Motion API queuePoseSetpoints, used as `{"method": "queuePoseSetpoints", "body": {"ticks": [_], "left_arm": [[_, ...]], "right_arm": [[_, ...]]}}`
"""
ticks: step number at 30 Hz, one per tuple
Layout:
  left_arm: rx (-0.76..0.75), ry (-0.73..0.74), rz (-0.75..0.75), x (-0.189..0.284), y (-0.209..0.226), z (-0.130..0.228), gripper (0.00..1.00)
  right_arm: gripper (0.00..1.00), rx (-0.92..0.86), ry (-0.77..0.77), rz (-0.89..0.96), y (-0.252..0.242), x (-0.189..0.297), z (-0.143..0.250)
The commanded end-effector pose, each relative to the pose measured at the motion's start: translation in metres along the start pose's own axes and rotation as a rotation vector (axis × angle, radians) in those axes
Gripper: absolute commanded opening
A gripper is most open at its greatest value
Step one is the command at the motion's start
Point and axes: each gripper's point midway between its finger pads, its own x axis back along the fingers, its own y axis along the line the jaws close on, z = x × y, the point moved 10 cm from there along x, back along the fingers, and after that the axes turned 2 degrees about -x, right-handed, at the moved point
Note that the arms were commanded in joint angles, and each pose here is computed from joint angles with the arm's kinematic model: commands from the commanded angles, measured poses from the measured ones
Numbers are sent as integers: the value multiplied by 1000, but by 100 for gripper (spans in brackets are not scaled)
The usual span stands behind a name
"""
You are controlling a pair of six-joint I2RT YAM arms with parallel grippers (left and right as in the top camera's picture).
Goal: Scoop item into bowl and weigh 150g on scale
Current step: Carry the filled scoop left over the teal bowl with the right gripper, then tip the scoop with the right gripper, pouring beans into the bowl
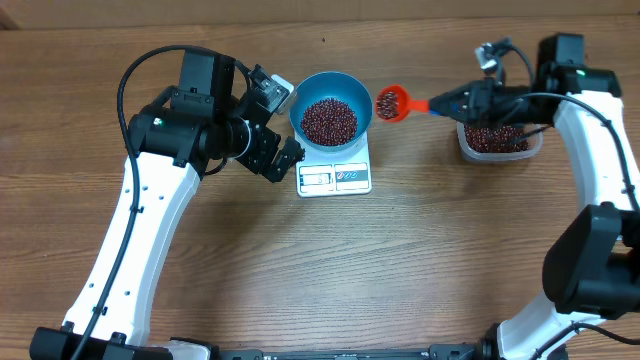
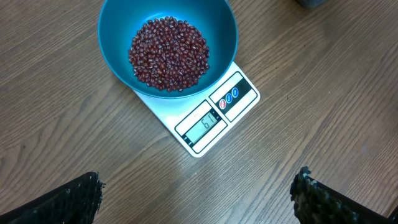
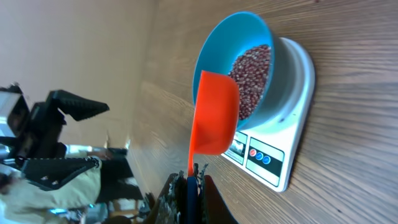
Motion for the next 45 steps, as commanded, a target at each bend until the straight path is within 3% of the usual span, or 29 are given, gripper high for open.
{"method": "queuePoseSetpoints", "body": {"ticks": [1,13,27,33,45], "left_arm": [[-24,-12,-14,7,-2,1,99],[-24,-12,-14,7,-2,1,100],[-24,-12,-14,7,-2,1,100],[-24,-12,-14,7,-2,1,99],[-24,-12,-14,7,-1,1,100]], "right_arm": [[4,60,11,46,18,-10,-10],[4,250,84,399,51,-83,-7],[4,550,54,774,85,-128,0],[4,677,37,821,106,-137,-1],[4,753,22,878,121,-142,2]]}}
